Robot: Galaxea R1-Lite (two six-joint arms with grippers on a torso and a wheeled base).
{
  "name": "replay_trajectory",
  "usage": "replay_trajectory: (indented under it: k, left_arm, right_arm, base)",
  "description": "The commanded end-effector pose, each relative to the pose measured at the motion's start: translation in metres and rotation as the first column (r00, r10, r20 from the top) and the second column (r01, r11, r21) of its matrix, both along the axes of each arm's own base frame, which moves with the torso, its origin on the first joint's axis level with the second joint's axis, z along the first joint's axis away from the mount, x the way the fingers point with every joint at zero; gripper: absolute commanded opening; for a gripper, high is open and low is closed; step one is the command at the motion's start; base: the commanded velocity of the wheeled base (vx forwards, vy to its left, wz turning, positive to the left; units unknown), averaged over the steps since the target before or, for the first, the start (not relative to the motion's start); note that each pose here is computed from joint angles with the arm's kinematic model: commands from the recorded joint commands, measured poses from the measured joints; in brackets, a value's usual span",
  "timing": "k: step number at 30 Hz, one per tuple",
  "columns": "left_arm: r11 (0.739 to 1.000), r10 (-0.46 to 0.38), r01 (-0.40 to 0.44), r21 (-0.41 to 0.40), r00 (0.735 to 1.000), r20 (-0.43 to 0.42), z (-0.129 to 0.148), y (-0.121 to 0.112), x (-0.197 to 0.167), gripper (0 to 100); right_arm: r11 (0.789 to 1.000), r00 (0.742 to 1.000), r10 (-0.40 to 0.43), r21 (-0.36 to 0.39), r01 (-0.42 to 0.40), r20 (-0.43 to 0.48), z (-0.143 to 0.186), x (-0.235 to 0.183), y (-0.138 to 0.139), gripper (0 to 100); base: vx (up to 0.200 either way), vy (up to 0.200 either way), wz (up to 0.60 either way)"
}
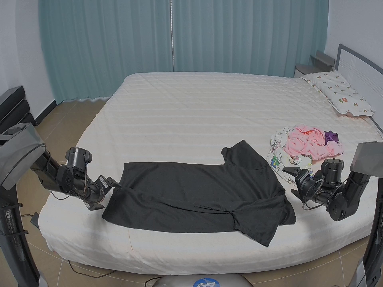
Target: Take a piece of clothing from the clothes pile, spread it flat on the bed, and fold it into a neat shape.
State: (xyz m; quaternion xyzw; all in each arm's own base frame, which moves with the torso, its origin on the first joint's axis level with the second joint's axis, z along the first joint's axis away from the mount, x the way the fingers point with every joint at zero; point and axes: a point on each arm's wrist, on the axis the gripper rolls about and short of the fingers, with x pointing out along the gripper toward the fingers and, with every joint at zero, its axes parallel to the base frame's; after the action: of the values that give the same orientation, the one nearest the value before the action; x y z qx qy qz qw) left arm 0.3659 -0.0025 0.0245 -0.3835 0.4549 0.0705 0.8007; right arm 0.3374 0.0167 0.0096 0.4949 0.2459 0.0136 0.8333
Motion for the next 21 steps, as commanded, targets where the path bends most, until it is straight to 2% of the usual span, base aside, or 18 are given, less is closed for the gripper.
replay_trajectory:
  k: [1, 7, 15, 16, 21]
  left_arm:
    - [0.997, -0.064, 0.064, 0.048, 0.998, 0.01, -0.009, 0.004, -0.003, 100]
    - [0.984, -0.153, 0.152, 0.09, 0.988, 0.006, -0.021, 0.003, -0.007, 100]
    - [0.98, -0.172, 0.171, 0.105, 0.985, -0.006, -0.028, 0.001, -0.008, 100]
    - [0.979, -0.17, 0.171, 0.108, 0.985, -0.013, -0.03, 0.001, -0.008, 0]
    - [0.981, -0.163, 0.166, 0.105, 0.986, -0.038, -0.03, 0.002, -0.015, 0]
  right_arm:
    - [1.0, 1.0, 0.002, 0.0, -0.002, 0.0, 0.0, 0.0, 0.001, 100]
    - [1.0, 1.0, 0.004, 0.0, -0.004, 0.001, 0.0, 0.001, 0.001, 100]
    - [1.0, 1.0, 0.008, -0.005, -0.008, -0.003, -0.002, 0.001, 0.002, 100]
    - [1.0, 1.0, 0.006, -0.005, -0.006, -0.003, -0.002, 0.001, 0.001, 100]
    - [1.0, 1.0, 0.005, -0.005, -0.005, -0.003, -0.002, 0.001, 0.001, 100]
  base:
    - [0.0, 0.0, 0.0]
    - [0.0, 0.0, 0.0]
    - [0.0, 0.0, 0.0]
    - [0.0, 0.0, 0.0]
    - [0.0, 0.0, 0.0]
